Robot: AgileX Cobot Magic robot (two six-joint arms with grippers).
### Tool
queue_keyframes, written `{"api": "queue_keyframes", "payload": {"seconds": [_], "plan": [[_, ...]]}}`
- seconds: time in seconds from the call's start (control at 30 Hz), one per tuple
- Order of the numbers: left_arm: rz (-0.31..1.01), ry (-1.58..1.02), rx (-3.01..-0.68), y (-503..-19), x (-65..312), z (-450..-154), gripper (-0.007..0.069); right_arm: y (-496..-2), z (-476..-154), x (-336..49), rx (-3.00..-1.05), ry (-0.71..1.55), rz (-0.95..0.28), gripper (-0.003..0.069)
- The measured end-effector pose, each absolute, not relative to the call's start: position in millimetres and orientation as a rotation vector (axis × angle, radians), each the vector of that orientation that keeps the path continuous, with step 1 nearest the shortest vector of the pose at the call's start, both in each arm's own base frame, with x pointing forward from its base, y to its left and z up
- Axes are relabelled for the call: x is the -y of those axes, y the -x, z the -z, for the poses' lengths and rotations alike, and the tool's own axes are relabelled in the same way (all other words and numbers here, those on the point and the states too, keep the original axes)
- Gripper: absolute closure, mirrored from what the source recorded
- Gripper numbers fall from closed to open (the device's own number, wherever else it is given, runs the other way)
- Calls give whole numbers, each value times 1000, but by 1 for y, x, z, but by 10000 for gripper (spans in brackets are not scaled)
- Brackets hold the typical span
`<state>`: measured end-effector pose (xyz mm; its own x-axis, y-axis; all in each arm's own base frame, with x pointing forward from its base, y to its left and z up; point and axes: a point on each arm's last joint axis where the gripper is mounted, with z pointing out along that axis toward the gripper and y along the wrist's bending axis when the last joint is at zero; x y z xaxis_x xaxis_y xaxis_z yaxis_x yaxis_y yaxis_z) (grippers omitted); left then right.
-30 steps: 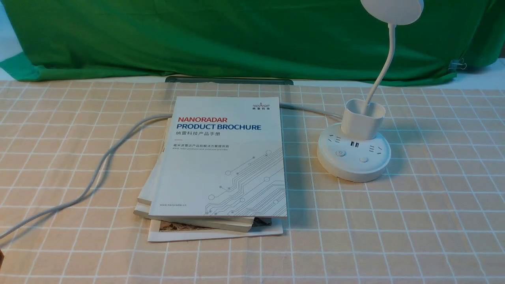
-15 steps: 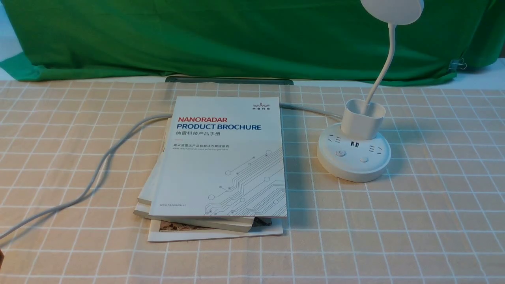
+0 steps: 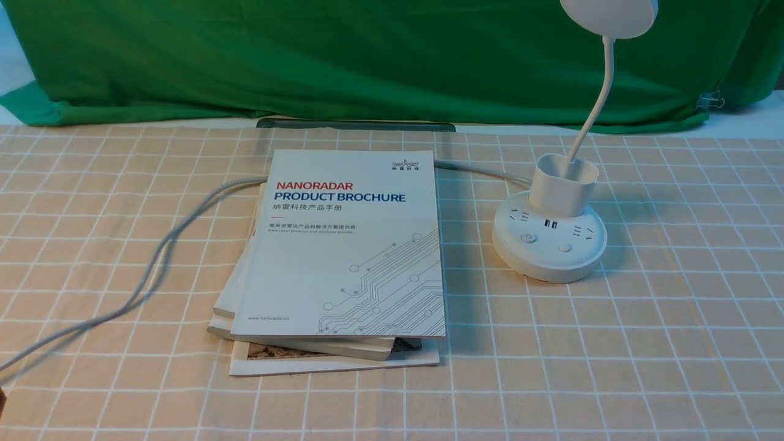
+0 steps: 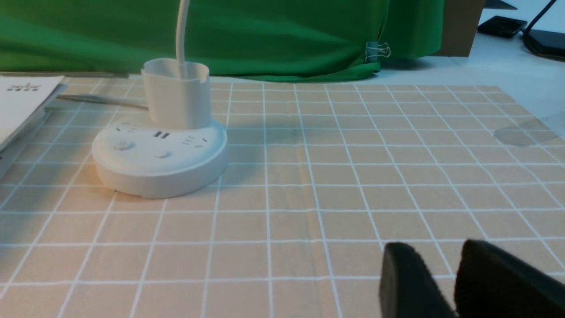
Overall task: Turn on the table lamp on the light coffee tablecloth with your hand.
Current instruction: 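Press the button on the base of the white desk lamp with the right gripper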
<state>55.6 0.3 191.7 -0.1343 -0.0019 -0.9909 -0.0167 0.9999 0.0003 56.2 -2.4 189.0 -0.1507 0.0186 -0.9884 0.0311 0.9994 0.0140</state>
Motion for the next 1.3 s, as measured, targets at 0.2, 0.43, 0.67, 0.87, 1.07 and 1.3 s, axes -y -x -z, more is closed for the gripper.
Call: {"api": "queue_keyframes", "payload": {"seconds": [0.2,0.43,0.67,0.87,1.07,1.3], "plan": [[-13,14,-1705,-56,0,-192,604,-56,-189,1,-1697,-341,-272,418],[-13,14,-1705,-56,0,-192,604,-56,-190,0,-1527,-922,-795,418],[-13,14,-1705,-56,0,-192,604,-56,-190,0,-1508,-964,-832,418],[-13,14,-1705,-56,0,-192,604,-57,-193,0,-1534,-813,-724,419],[-13,14,-1705,-56,0,-192,604,-56,-212,0,-1477,-533,-539,446],[-13,14,-1705,-56,0,-192,604,-76,-306,0,-1575,-143,-137,630]]}}
